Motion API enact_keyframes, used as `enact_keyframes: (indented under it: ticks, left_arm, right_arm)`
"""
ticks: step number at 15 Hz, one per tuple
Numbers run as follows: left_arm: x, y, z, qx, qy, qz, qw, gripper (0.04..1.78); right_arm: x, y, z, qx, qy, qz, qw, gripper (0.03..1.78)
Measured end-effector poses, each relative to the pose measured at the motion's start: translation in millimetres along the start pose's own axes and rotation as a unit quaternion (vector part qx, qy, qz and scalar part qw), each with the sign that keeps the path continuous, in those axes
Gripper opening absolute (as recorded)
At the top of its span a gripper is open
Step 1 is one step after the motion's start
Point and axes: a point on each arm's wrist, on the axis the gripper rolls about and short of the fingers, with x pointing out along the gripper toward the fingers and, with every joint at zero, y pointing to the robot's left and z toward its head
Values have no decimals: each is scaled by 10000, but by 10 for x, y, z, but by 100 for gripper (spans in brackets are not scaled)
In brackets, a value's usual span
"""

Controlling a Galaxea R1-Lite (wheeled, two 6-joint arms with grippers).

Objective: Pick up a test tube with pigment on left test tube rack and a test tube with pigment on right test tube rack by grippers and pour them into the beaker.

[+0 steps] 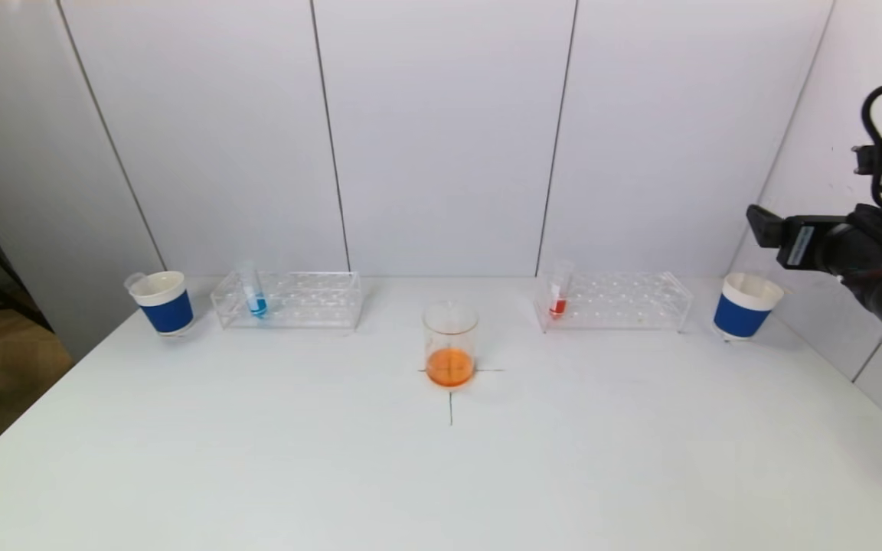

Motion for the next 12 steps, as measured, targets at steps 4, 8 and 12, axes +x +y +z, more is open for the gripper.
enact_keyframes:
  ticks: [4, 8, 12]
  left_arm:
    - [0, 0, 0, 2, 0, -2, 10000, 176]
    - [0, 0, 0, 0, 0, 0, 10000, 176]
    - [0, 0, 0, 2, 0, 0, 10000, 176]
  right_arm:
    - [-688, -196, 50, 78, -240, -9, 9997, 178]
    - [-1358, -386, 12, 165, -644, -50, 9978, 178]
    - [-1967, -541, -213, 145, -778, -59, 9968, 178]
